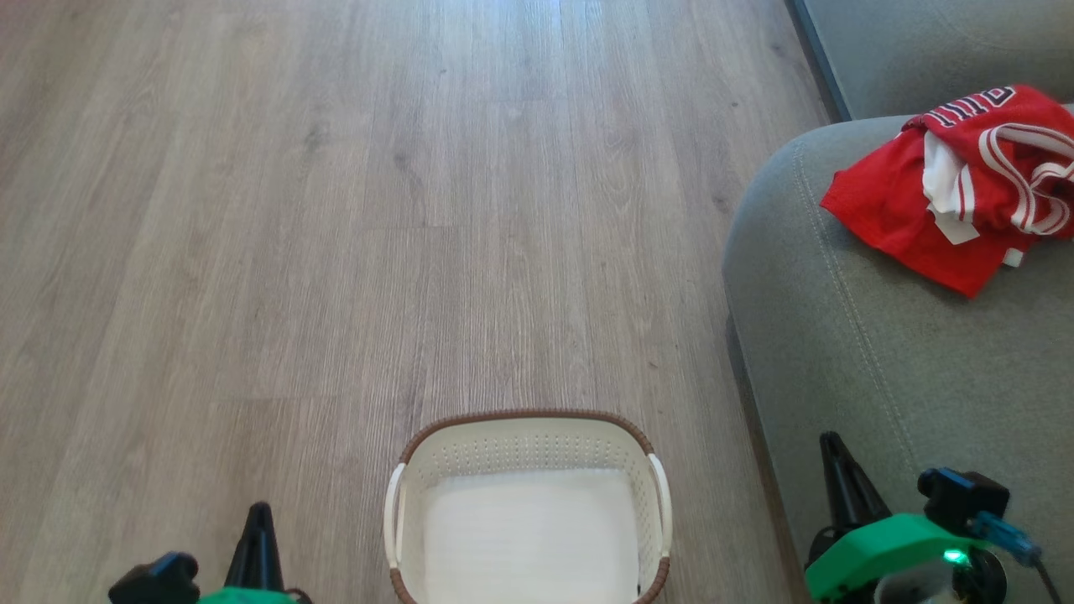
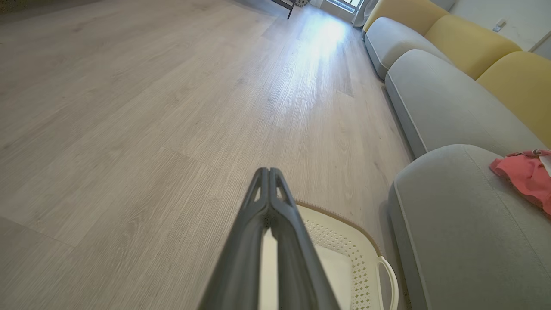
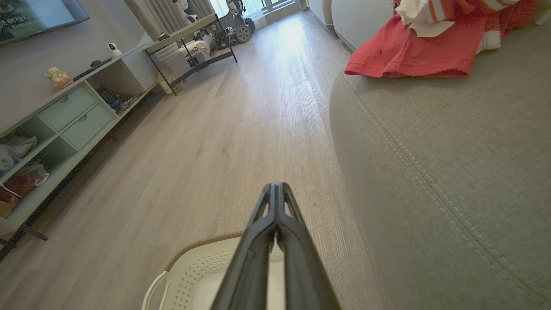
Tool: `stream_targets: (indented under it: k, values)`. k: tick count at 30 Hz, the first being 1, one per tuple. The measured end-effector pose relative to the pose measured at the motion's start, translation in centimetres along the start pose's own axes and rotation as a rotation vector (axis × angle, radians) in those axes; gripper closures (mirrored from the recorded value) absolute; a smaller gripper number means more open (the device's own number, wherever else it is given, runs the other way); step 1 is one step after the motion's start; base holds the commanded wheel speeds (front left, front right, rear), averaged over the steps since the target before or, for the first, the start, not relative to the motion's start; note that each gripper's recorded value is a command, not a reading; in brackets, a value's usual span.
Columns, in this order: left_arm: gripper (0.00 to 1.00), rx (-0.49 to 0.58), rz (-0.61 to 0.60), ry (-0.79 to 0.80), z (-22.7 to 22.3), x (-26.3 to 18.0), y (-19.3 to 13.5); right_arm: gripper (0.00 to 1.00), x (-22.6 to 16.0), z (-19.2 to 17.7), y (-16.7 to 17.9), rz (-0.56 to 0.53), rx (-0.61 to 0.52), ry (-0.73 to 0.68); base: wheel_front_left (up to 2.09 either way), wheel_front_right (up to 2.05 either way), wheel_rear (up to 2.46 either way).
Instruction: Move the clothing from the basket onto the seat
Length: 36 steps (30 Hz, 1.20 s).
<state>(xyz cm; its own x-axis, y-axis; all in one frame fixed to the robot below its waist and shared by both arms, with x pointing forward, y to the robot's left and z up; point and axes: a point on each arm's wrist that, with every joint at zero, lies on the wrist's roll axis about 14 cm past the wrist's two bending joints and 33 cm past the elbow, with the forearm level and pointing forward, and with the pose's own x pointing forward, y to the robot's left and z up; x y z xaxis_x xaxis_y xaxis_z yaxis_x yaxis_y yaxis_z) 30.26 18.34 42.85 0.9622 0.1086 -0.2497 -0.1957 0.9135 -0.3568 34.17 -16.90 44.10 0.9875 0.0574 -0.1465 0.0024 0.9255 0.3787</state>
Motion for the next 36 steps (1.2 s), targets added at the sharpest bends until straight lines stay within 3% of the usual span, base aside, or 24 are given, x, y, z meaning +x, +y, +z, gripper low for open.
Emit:
stream_targets:
  k: [36]
  values:
    - [1.0,-0.391,-0.008,0.071,0.4,2.0,-0.1,1.0,0.7,1.3,-1.6,-0.074,0.4,-0.02,0.0,0.0,0.0]
